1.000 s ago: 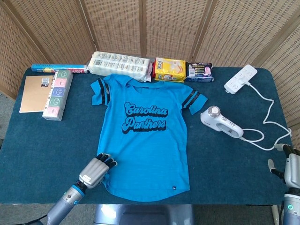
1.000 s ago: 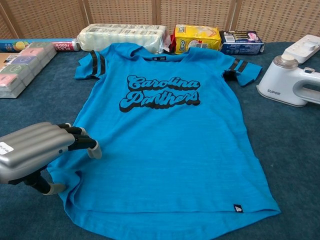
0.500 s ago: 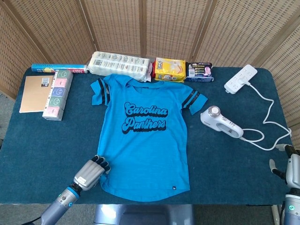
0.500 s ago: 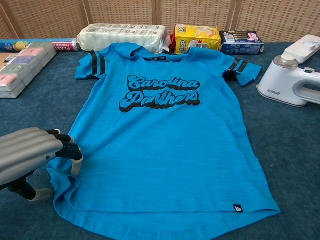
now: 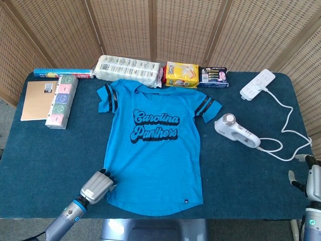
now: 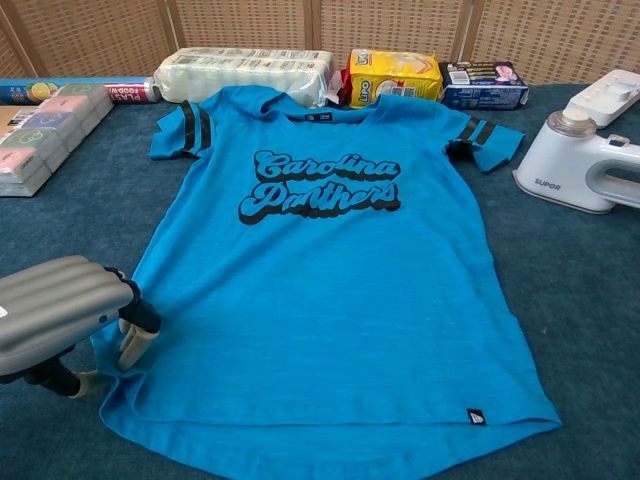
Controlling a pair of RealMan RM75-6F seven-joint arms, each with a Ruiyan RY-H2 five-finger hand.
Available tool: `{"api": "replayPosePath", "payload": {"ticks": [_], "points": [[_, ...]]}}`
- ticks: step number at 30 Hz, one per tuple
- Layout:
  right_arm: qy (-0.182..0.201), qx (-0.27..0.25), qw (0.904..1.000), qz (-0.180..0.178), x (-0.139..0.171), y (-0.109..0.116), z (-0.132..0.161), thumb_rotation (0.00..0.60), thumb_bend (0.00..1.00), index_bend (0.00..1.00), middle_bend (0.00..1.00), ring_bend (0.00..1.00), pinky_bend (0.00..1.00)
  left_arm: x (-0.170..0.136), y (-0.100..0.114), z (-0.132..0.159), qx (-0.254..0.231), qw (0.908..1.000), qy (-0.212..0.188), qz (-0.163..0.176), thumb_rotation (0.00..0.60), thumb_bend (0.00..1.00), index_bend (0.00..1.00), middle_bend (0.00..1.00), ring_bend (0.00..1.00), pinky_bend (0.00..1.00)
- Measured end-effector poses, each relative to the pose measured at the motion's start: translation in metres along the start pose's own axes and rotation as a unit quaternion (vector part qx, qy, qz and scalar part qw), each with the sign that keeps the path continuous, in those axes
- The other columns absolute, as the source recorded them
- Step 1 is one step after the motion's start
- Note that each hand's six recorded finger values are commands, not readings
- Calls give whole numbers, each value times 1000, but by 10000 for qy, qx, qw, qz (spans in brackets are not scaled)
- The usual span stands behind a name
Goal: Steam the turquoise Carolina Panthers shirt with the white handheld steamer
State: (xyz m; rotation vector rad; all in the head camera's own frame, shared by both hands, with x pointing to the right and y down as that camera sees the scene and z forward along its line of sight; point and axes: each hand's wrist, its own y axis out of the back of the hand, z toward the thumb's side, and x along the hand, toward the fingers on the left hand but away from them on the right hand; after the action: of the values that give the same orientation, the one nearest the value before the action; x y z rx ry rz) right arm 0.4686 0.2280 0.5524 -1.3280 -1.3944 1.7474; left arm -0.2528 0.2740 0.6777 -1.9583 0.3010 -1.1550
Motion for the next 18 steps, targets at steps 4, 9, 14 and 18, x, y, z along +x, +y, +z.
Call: {"api": "replayPosePath", "payload": {"ticks": [4, 9, 14, 18], "points": [[64, 0, 10000, -7, -2, 1, 4, 600, 374, 331, 374, 346, 304, 3, 4, 0, -67, 10000, 0, 57, 600, 326, 761, 674, 554, 554], [189, -33, 9998, -46, -8, 4, 14, 600, 374, 331, 374, 347, 318, 6, 8, -2, -156, 9998, 38, 150, 600, 327, 761, 687, 565, 572], [371, -87, 9993, -51, -16, 5, 28, 600, 375, 331, 374, 347, 330, 7, 12, -6, -326, 9991, 123, 250, 600, 327, 761, 686, 565, 570], [593, -218, 9980, -14, -25, 5, 48, 600, 375, 331, 375, 347, 337, 7, 16, -10, -469, 9980, 237, 359, 600, 327, 761, 686, 565, 558]]}}
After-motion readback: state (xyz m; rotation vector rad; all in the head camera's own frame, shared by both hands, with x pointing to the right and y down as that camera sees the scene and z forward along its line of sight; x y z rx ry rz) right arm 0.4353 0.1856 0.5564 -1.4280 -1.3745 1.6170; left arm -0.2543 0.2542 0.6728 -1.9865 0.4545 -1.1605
